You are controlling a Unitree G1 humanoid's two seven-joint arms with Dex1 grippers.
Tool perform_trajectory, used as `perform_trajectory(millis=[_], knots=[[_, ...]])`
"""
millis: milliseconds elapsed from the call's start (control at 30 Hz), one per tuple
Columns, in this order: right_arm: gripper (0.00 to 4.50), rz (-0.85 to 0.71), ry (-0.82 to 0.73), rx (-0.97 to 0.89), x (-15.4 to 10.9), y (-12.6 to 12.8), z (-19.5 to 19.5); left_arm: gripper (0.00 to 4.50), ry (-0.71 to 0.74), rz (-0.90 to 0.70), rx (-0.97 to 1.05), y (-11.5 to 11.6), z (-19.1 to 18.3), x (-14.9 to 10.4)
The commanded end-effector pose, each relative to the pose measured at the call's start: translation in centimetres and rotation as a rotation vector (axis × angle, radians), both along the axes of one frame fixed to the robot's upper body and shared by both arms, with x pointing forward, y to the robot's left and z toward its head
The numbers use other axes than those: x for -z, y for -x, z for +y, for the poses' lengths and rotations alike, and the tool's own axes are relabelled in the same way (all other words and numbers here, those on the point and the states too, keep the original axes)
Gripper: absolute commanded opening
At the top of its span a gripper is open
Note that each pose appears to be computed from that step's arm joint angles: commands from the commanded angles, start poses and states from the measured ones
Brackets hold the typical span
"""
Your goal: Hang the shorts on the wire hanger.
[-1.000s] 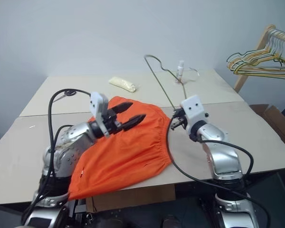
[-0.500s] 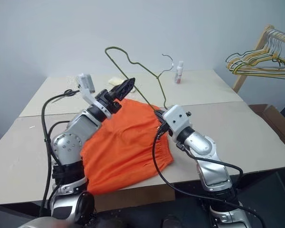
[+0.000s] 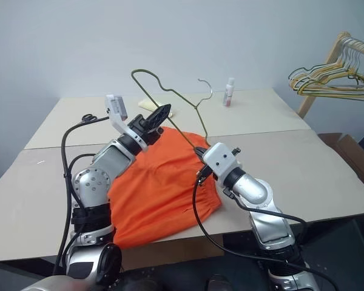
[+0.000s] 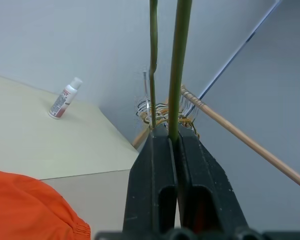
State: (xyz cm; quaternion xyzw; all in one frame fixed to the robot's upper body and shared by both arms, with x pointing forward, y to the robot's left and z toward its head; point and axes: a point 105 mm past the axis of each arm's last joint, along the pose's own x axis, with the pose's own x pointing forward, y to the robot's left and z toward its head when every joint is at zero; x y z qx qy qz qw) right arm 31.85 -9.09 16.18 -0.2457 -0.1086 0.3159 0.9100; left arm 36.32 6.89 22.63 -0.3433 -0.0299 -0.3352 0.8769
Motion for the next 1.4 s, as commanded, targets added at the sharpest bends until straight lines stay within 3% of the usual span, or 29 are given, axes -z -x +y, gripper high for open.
perform_trajectory(millis=[33,233,400,533,700,833,1100,1400], knots=[[0.56,-0.157,0.085,-0.053,-1.9,0.8,0.8,0.0,-0.029,-0.086,-0.01,0.3,0.4,-1.2],[2.61,-0.136,0.022,-0.153,-2.7,2.2,0.5,0.0,-0.136,-0.343,0.078,3.0,0.6,-3.0],[4.44,0.089,-0.096,-0.354,-2.9,4.4,-1.2,0.0,-0.17,-0.51,0.208,5.1,2.5,-4.1],[4.48,0.36,-0.193,-0.513,-2.9,6.1,-3.4,0.0,-0.219,-0.594,0.332,7.0,4.3,-4.0],[4.48,0.606,-0.289,-0.575,-2.1,5.2,-5.0,0.0,-0.111,-0.664,0.473,9.4,6.0,-5.0],[4.48,0.748,-0.261,-0.689,-0.4,5.0,-4.5,0.0,-0.021,-0.691,0.508,9.8,6.6,-6.0],[4.48,0.819,-0.226,-0.802,-0.1,2.8,-2.1,0.0,-0.037,-0.688,0.516,9.9,6.1,-5.8],[4.48,0.804,-0.183,-0.886,-1.2,2.2,0.8,0.0,-0.044,-0.68,0.505,9.7,5.7,-5.5]])
